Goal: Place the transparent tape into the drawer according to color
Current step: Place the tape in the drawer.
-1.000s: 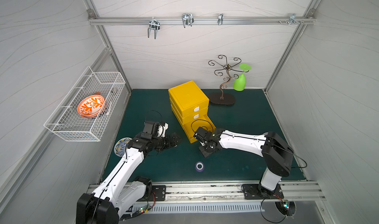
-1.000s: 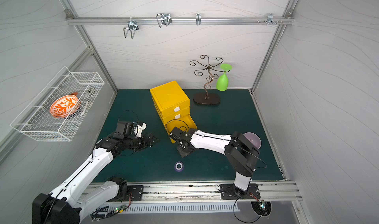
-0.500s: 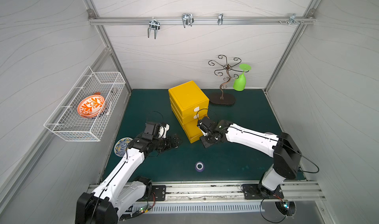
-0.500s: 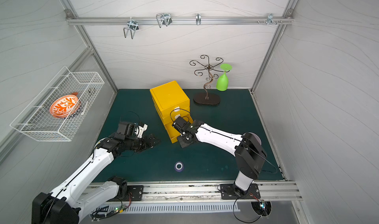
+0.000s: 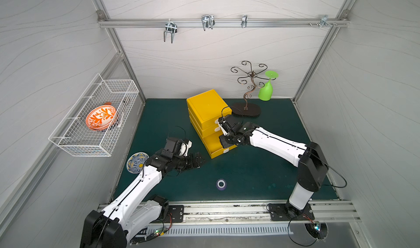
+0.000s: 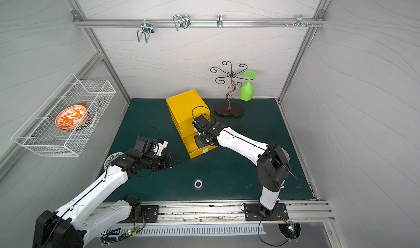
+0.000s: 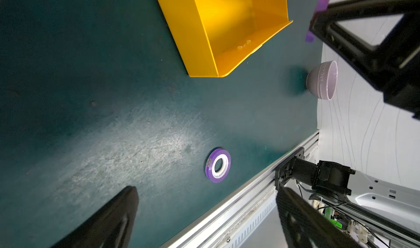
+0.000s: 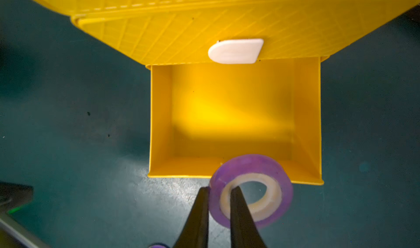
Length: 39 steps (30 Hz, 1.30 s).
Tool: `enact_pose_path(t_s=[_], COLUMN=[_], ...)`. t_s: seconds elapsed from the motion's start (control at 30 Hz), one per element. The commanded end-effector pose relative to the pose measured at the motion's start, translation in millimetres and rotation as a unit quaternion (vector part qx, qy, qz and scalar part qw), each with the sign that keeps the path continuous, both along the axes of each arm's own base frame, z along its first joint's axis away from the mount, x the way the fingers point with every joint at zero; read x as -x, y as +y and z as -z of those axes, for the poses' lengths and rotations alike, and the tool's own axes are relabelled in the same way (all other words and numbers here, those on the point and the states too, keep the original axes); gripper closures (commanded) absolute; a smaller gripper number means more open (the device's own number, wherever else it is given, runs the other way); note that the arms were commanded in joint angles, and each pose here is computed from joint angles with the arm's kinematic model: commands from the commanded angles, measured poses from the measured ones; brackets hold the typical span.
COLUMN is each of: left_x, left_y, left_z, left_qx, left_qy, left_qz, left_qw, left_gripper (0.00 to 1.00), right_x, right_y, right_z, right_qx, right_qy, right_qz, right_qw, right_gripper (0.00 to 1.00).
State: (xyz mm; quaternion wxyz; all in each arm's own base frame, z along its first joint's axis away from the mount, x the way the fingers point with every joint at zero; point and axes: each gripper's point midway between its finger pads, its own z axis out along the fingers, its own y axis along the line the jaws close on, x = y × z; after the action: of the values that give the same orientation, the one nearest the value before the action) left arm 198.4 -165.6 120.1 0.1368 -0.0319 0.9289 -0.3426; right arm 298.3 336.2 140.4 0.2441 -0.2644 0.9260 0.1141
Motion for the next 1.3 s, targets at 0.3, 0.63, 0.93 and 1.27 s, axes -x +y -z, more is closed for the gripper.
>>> enact_pose_path(t_s=[0.3,0.63,0.93,1.27], left_x=[7.1,14.5,24.9,30.9], left_y=[-14.5,-25.5,-40.8,-60.3], left_z=[19.8,29.3,35.9,46.3], left_qx=[-0.060,-0.122,-0.173,-0.227], left_qy=[-0.008,-0.016,-0.021,-0.038], left_qz=[0.022,0.062,0.105,0.146], left_qw=[0.998,0.990,0.979,0.962], left_gripper=[0.03,0.07,0.10,0.18], right_x=[-31.8,-21.9,10.7,52.8], right_y=[20.0,15.0,-6.1,-36.9], right_z=[24.6,23.7,13.7,2.4], right_qx=[-0.001,-0.006,-0.036,-0.094], right_qy=[-0.022,-0.010,0.022,0.079], right_qz=[0.001,-0.004,-0.002,0.006], right_qw=[1.000,1.000,0.999,0.992], right_gripper=[0.82,0.50,0.28,0.01])
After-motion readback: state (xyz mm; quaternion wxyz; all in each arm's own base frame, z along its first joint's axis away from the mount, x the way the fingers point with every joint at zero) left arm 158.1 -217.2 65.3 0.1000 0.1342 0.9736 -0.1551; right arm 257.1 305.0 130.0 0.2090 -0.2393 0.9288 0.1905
